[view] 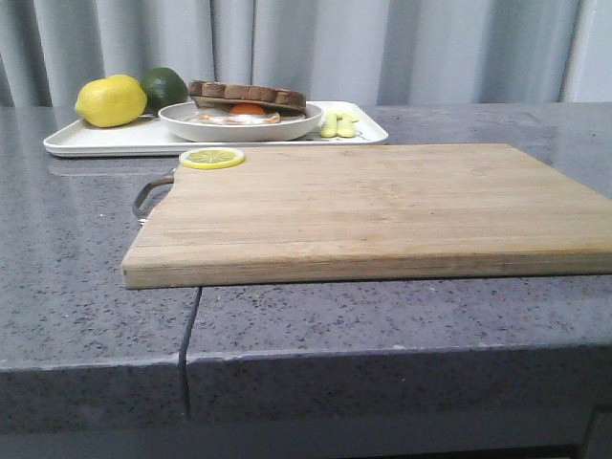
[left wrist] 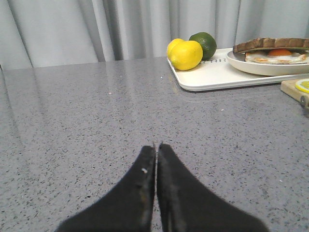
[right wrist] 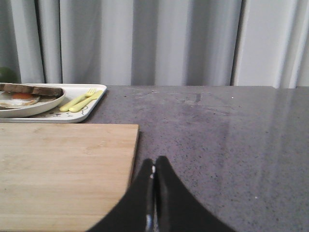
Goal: Place bread and move sandwich to tray
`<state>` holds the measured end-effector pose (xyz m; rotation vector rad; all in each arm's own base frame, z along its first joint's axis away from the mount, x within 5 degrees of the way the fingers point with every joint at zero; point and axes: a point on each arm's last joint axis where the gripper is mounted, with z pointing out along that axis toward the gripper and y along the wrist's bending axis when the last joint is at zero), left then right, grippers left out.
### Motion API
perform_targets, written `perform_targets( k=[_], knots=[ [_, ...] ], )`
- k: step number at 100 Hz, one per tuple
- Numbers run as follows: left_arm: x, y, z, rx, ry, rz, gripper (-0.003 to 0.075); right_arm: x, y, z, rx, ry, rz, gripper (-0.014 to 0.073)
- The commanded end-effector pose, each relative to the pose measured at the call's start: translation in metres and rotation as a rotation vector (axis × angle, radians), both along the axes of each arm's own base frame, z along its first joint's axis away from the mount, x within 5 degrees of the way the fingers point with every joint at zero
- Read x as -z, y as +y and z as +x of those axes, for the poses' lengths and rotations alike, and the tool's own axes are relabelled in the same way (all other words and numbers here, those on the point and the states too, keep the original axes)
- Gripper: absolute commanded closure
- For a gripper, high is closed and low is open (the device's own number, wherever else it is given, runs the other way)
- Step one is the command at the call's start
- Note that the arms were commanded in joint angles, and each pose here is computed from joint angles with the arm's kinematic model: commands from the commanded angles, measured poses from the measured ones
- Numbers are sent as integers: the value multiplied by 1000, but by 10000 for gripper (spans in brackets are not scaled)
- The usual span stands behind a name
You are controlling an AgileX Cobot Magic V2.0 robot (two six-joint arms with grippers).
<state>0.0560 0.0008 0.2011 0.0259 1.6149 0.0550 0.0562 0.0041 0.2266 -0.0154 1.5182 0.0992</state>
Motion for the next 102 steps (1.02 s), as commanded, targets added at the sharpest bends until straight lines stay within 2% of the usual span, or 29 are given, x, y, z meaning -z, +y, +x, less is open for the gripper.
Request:
perform_targets(
  k=[1, 24, 102],
  knots=[
    [-3, 0, -2, -7, -90, -12, 740, -3, -1, -3, 8, -85, 17, 664],
    [-3, 0, -2, -7, -90, -12, 740, 19, -1, -2, 6, -67, 21, 664],
    [-3, 0, -2, -7, -90, -12, 740, 19, -1, -2, 6, -64, 20, 664]
  ],
)
